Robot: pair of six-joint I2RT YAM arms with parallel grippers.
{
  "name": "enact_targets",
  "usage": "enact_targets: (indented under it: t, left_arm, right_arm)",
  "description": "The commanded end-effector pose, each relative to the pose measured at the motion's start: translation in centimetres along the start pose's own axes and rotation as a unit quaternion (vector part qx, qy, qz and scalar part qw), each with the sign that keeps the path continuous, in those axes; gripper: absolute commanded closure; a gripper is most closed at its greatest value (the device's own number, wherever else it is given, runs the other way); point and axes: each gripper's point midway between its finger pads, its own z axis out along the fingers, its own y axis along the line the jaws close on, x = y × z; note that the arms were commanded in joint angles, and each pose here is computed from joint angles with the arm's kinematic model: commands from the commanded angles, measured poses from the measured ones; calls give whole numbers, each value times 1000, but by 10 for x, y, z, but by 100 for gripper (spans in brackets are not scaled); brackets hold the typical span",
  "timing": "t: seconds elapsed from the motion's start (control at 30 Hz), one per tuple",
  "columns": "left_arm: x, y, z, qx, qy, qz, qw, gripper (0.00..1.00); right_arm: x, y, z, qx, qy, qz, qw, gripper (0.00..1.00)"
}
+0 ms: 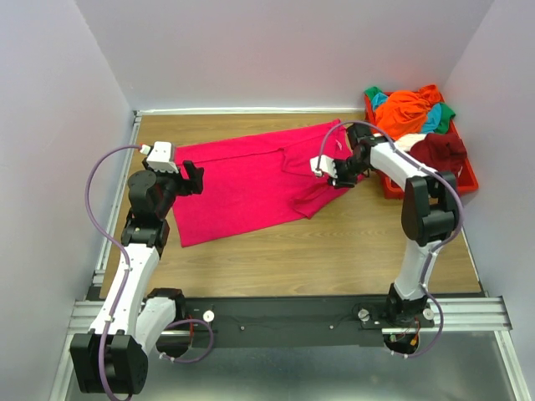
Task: Fold and stack the t-shirts
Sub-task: Fold the tshirt
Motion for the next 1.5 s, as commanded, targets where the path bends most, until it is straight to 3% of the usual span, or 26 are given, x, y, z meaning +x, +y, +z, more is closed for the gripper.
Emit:
enact_targets:
  t: [0.0, 0.5, 1.0, 1.23, 1.47]
  left_arm:
    - [2, -5, 1, 14, 1, 6, 1000, 16]
    - [5, -4, 3, 12, 7, 6, 1000, 16]
    - [11, -4, 7, 16, 18, 4, 1000, 16]
    - [12, -4, 9, 17, 21, 4, 1000, 16]
    - [14, -4, 10, 18, 24, 4, 1000, 16]
  right_arm:
    - [-7, 5, 18, -39, -32, -45, 998, 59]
    - [4, -13, 40, -25, -30, -51, 998, 49]
    - [-4, -20, 45, -3, -48, -63, 997, 51]
    - [-4, -14, 50, -10, -45, -73, 996, 61]
    - [-8, -10, 41, -5, -42, -83, 996, 83]
